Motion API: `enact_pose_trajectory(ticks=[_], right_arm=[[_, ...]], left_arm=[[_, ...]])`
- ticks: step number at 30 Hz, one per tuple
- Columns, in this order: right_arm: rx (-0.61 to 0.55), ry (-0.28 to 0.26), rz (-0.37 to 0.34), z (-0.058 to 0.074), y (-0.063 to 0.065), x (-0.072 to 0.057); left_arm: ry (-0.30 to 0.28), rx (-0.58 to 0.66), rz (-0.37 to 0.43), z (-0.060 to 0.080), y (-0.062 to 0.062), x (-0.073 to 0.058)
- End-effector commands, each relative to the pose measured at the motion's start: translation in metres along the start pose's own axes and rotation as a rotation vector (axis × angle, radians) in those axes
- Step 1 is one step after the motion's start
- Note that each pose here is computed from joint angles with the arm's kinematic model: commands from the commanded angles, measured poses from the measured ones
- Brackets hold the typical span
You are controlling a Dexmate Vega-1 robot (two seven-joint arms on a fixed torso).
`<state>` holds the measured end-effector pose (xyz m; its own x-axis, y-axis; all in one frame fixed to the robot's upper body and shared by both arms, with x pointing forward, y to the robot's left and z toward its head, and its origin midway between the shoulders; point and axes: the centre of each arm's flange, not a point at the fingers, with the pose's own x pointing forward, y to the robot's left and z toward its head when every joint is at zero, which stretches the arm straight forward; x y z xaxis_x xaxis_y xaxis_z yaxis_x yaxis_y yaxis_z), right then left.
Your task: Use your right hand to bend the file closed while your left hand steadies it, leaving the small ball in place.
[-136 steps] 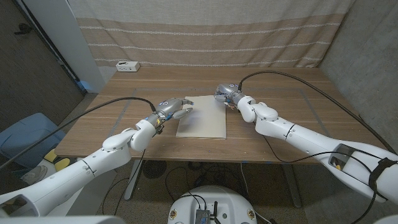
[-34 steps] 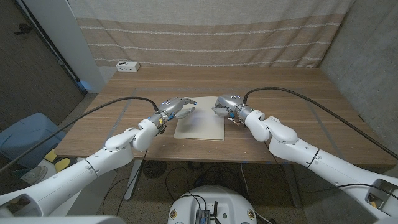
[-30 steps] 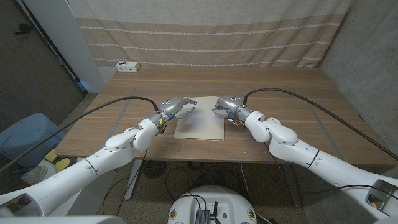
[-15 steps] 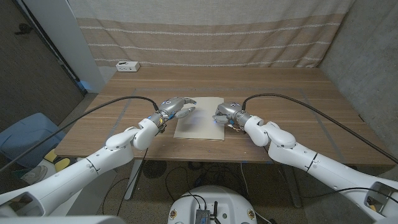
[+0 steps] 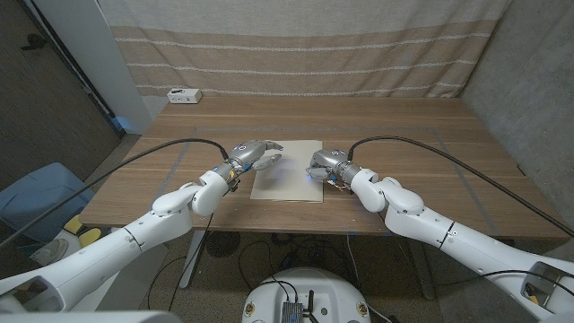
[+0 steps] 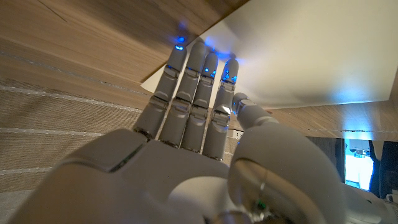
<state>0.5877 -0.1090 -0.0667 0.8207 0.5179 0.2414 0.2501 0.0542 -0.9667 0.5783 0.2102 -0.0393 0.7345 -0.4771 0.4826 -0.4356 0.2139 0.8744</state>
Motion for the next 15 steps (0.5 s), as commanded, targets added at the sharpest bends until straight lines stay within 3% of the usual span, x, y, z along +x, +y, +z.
enact_pose_trajectory(ticks=[1, 15], right_arm=[[0.018, -0.001, -0.076, -0.002, -0.016, 0.0], [0.047, -0.014, -0.21, -0.007, -0.045, -0.001]], left_arm=[[0.001, -0.001, 0.012, 0.001, 0.002, -0.003], [0.01, -0.032, 0.068, 0.005, 0.007, -0.004]])
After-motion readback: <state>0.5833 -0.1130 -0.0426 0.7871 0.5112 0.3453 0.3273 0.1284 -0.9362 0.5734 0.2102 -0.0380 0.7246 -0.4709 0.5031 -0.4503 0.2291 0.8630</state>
